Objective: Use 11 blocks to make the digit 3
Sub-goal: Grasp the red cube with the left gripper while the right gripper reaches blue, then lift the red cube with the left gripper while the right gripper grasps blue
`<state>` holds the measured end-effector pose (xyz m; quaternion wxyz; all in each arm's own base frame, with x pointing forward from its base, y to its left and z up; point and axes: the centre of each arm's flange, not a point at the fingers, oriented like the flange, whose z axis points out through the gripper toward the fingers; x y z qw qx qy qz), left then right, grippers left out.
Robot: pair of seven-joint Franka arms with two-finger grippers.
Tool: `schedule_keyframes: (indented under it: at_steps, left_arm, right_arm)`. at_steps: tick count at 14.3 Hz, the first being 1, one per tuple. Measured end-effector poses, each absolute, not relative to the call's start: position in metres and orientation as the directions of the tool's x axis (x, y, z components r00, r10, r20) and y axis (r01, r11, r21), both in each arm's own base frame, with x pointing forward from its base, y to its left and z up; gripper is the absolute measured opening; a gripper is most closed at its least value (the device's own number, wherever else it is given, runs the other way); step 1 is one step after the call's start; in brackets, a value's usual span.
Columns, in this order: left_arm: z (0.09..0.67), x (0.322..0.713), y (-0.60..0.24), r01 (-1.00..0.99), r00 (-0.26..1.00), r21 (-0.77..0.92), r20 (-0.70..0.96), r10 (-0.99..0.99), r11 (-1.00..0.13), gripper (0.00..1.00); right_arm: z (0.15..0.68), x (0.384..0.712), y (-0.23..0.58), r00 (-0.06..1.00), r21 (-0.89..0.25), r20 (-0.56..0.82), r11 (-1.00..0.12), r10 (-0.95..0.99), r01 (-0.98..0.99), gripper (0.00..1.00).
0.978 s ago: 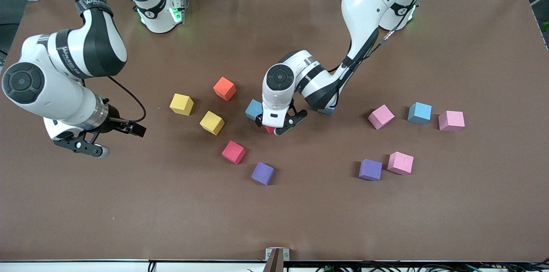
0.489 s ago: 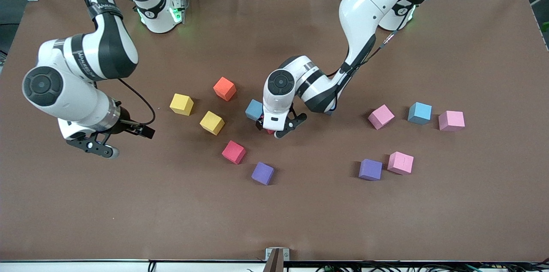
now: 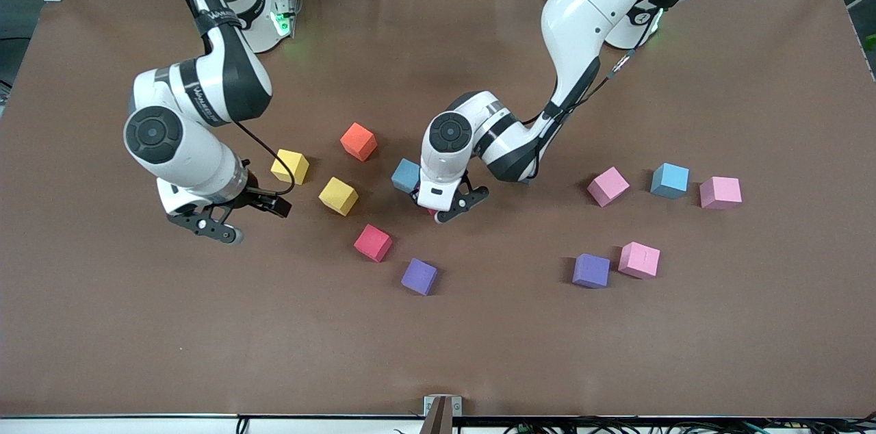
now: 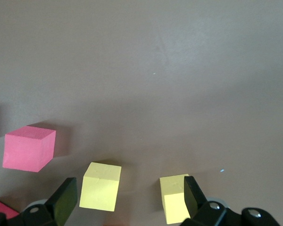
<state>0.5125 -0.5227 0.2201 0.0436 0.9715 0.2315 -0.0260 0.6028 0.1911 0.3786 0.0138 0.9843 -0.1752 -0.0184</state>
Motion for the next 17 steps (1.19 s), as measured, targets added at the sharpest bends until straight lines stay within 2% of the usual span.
schedule_keyframes:
  at_steps: [4,8,12,17]
  left_arm:
    - [0.25,0.484,-0.501,0.267,0.963,0.045,-0.04,0.265,-0.963,0.53]
    - [0.273,0.43,-0.491,0.126,0.992,0.078,0.002,0.126,-0.989,0.53]
    - [0.249,0.385,-0.49,-0.026,1.0,0.091,-0.002,-0.027,-0.995,0.53]
    - [0.227,0.377,-0.494,-0.084,0.996,0.084,-0.025,-0.087,-0.993,0.53]
  right_arm:
    - [0.346,0.586,0.226,0.936,0.016,-0.007,-0.936,-0.353,-0.352,1.0]
    - [0.329,0.573,0.263,0.919,0.001,0.01,-0.919,-0.393,-0.393,1.0]
    - [0.296,0.554,0.318,0.899,-0.026,0.029,-0.9,-0.437,-0.436,1.0]
    - [0.259,0.53,0.364,0.88,-0.039,0.032,-0.88,-0.474,-0.473,1.0]
